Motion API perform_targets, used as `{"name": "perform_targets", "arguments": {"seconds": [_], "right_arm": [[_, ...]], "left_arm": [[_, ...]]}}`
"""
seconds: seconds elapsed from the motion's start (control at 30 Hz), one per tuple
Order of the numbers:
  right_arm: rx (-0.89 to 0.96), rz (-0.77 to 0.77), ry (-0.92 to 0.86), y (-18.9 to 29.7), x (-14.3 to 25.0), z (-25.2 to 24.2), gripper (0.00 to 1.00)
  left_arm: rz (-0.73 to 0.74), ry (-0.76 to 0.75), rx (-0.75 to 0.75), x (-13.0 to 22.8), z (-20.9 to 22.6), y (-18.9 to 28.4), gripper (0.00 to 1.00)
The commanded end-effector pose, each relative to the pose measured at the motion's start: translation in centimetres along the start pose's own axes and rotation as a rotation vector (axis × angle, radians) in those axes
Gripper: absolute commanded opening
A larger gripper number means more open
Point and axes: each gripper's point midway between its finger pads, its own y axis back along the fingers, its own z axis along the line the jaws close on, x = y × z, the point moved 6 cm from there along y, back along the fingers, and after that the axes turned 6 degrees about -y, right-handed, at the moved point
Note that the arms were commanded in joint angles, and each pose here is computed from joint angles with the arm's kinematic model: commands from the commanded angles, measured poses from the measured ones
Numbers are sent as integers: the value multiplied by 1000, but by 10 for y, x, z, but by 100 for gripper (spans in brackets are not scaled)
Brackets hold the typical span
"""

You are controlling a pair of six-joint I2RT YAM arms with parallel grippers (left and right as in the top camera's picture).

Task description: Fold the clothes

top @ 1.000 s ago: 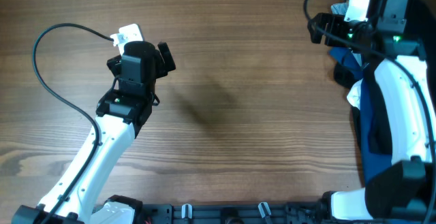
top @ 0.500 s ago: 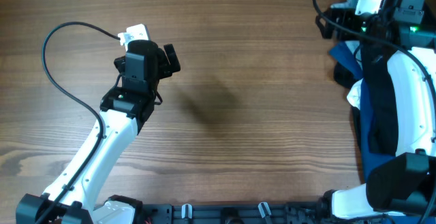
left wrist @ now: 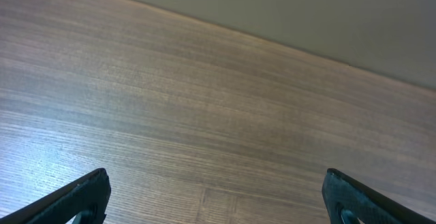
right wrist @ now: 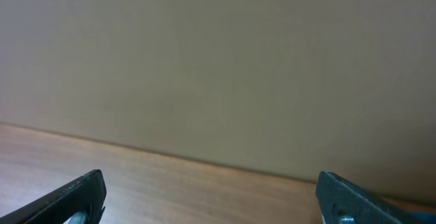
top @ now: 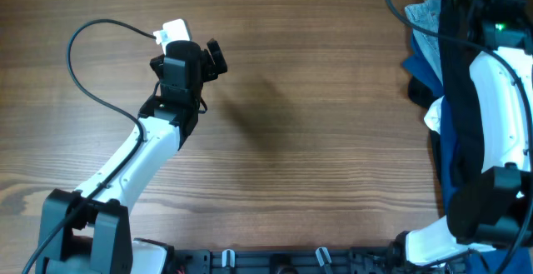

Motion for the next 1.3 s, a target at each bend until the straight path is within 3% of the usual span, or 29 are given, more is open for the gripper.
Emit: {"name": "perform_targets", "arguments": {"seconds": [0.0, 0.17, 0.33, 0.47, 0.77, 1.1, 1.27], "right_arm": [[13, -83, 6, 7, -39, -1, 100], [27, -121, 76, 17, -65, 4, 100], [37, -107, 95, 15, -63, 2, 100], [37, -68, 68, 7, -51, -2, 100], [175, 96, 9, -13, -8, -27, 100], [264, 346, -58, -39, 66, -52, 100], [420, 486, -74, -35, 99, -71, 100]], "left_arm": [[-74, -24, 39, -36, -15, 5, 100], [-198, -50, 76, -97, -33, 21, 100], [-348, -7, 113, -167, -46, 51, 100], [-406, -65, 106, -185, -49, 56, 100], [-267, -144, 51, -149, -53, 2, 100], [-208, -141, 43, -137, -51, -3, 100], [-195, -146, 40, -134, -51, -3, 100]]}}
